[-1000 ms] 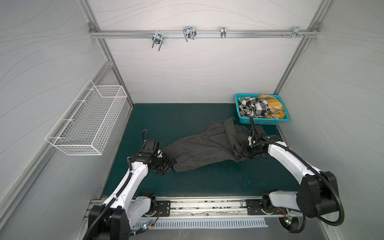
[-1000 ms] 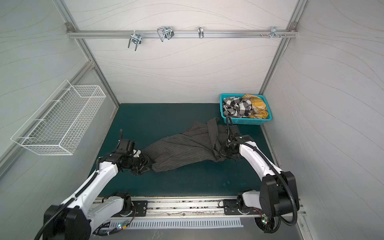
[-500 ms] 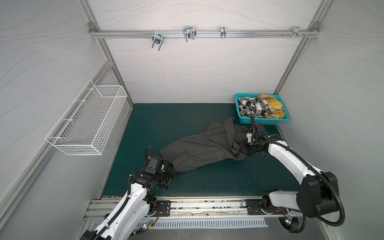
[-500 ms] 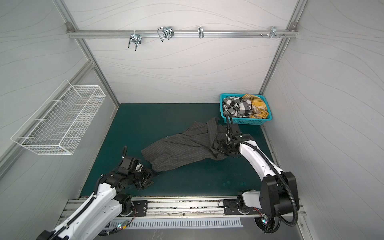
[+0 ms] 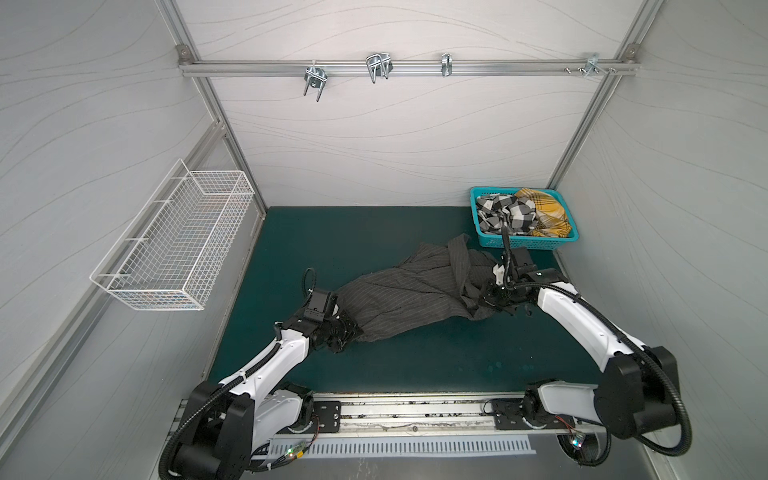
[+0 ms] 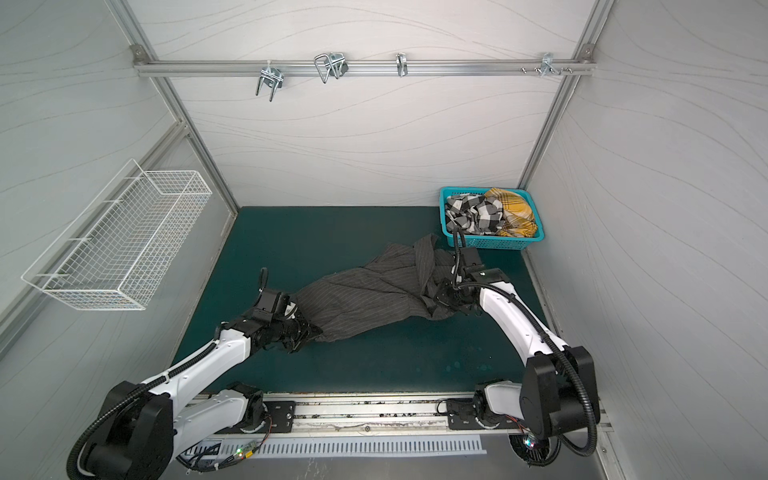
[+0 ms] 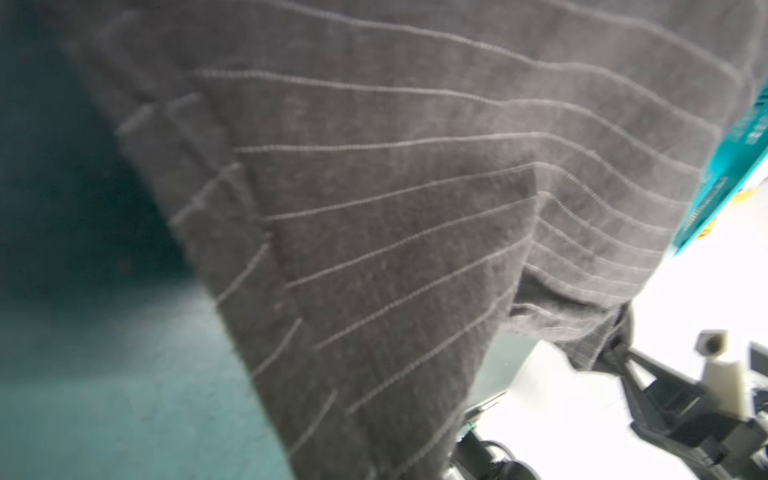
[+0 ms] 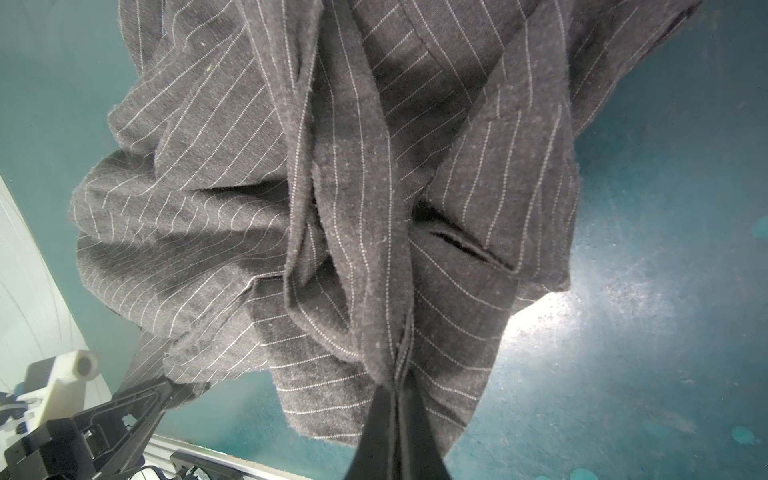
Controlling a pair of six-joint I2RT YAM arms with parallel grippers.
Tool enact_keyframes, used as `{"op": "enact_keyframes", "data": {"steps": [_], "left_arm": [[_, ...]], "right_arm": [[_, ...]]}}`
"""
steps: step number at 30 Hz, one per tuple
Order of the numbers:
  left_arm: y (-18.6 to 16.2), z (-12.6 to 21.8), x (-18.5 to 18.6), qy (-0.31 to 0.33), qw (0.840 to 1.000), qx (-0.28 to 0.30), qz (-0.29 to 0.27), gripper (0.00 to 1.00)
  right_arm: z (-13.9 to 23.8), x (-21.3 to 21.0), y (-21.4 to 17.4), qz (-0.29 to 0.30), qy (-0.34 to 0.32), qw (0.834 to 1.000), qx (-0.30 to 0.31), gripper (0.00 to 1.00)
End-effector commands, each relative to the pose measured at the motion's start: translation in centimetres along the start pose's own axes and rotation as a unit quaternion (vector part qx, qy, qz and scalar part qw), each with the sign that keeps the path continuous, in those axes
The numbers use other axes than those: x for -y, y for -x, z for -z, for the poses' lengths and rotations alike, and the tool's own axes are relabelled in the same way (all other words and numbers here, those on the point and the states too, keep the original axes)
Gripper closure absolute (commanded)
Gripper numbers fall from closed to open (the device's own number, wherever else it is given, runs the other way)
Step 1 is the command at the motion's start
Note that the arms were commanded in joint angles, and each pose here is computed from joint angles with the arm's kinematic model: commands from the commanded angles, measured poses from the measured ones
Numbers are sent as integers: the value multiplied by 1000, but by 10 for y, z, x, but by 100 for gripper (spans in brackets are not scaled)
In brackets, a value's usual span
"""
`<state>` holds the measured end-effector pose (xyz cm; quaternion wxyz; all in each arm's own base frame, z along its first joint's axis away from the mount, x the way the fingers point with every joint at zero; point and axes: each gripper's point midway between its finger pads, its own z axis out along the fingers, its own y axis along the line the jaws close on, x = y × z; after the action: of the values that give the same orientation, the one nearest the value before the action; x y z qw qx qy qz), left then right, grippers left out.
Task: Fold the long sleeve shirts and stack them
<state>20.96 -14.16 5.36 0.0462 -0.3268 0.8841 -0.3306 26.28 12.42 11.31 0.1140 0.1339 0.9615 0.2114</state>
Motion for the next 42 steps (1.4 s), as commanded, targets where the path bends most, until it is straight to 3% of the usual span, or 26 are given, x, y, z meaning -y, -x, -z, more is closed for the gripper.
{"op": "enact_keyframes", "data": {"steps": [1,4,7,10,12,14,16,19,21,24,25,30,35,38,42], "left_arm": [[0,14,25,-25,999,1,-25,100],[-4,24,30,-26,999,-2,-27,100],[15,48,74,-59,996,32,-51,100],[84,99,145,-77,990,105,-56,100],[135,145,202,-102,980,163,-53,100],[176,214,273,-149,959,233,-63,100],[184,275,328,-207,936,273,-74,100],[168,337,362,-250,910,317,-96,100],[156,342,354,-243,913,315,-95,100],[148,317,318,-226,921,306,-80,100],[145,304,299,-223,925,301,-68,100],[120,204,185,-108,972,206,-36,100],[85,120,82,-33,993,116,2,100],[75,90,52,-17,997,80,15,100],[89,61,37,8,998,64,18,100]], "right_arm": [[6,-3,7,-1,4,1000,9,100],[7,-10,16,3,11,1000,12,100],[17,-28,47,13,31,998,44,100],[48,-66,114,31,65,993,95,100],[91,-104,164,49,106,983,140,100],[153,-148,203,77,154,965,196,100],[216,-185,219,124,192,939,258,100],[306,-214,218,175,234,888,356,100],[328,-212,211,174,246,874,380,100],[317,-203,190,167,258,878,367,100],[301,-196,181,162,257,884,355,100],[197,-141,132,116,227,931,260,100],[83,-74,53,110,134,975,142,100],[55,-45,30,97,101,985,104,100],[26,-32,17,91,78,992,50,100]]}}
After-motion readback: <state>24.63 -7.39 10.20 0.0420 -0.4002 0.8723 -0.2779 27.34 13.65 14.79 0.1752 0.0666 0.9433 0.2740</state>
